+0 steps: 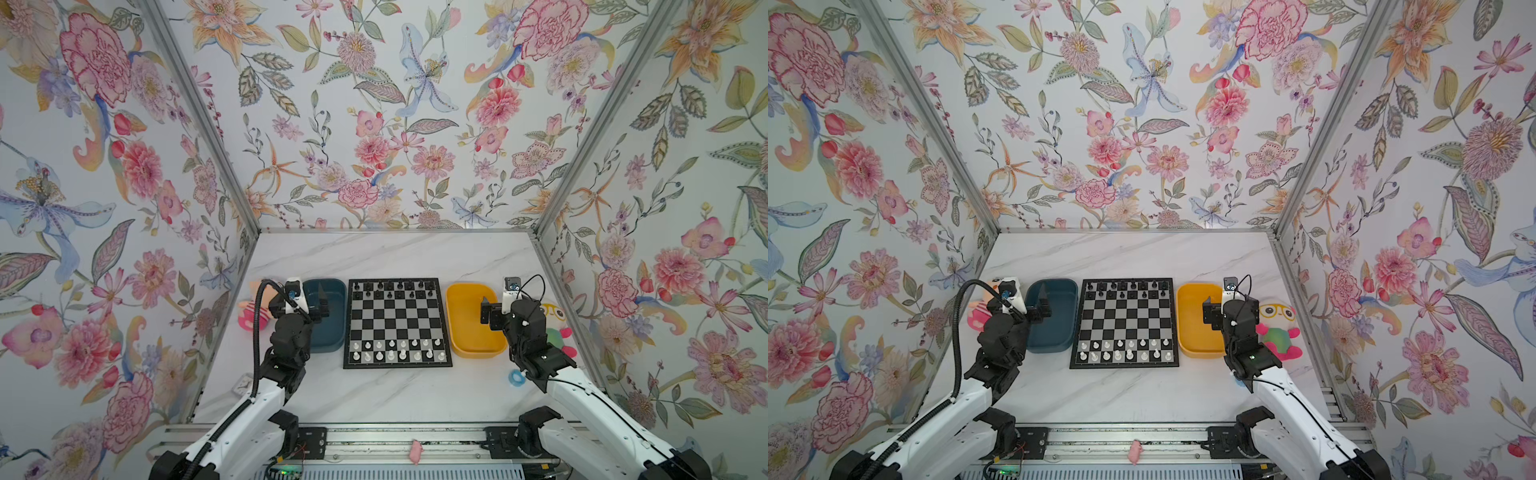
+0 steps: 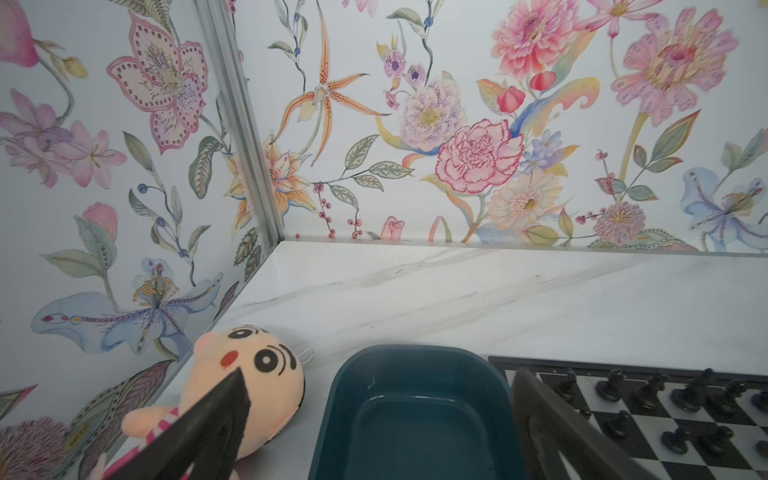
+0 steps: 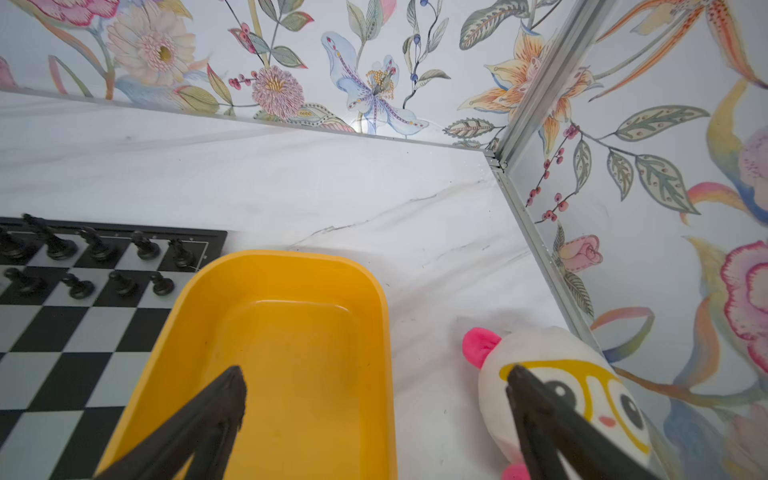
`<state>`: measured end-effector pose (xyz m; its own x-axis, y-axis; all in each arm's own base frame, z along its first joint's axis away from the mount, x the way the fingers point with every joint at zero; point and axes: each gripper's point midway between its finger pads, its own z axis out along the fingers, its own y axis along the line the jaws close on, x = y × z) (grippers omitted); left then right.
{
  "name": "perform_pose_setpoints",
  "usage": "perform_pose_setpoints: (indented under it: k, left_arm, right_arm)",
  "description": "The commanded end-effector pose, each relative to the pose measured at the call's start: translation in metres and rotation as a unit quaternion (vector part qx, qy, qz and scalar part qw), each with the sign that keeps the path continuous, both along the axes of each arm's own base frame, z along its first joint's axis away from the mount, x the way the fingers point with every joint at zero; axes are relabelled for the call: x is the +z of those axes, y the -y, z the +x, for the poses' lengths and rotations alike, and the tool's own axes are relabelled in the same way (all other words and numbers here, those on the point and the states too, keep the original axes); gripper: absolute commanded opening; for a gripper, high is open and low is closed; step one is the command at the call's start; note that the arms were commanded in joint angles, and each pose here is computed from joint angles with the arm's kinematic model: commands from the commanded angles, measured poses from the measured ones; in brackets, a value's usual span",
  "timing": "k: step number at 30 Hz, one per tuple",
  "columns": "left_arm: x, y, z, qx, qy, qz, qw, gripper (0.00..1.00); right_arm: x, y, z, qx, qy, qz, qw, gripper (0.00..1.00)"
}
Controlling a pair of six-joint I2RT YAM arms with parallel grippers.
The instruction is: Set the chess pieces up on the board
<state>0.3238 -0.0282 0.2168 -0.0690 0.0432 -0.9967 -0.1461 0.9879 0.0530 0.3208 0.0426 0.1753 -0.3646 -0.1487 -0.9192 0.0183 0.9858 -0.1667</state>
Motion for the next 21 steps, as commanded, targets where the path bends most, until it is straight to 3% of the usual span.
perform_pose_setpoints:
  k: [1,9,13,21]
  left_arm:
    - [0.003,-0.023,-0.004,0.065,0.034,0.045,0.996,0.99]
    - [-0.025,-0.033,-0.009,0.092,0.058,0.086,0.99,0.99]
    - [-0.04,-0.037,-0.002,0.108,0.043,0.112,0.987,0.99]
    - [-0.044,-0.049,-0.006,0.135,0.063,0.119,0.982,1.0]
  right_arm:
    - [0.016,0.006,0.017,0.004,0.079,-0.006,0.997,0.99]
    - [-0.027,0.023,0.03,0.001,0.087,-0.003,0.996,0.99]
    - [-0.044,0.023,0.04,0.005,0.077,-0.008,0.997,0.99]
    - [-0.045,0.022,0.045,0.02,0.1,0.001,0.995,0.99]
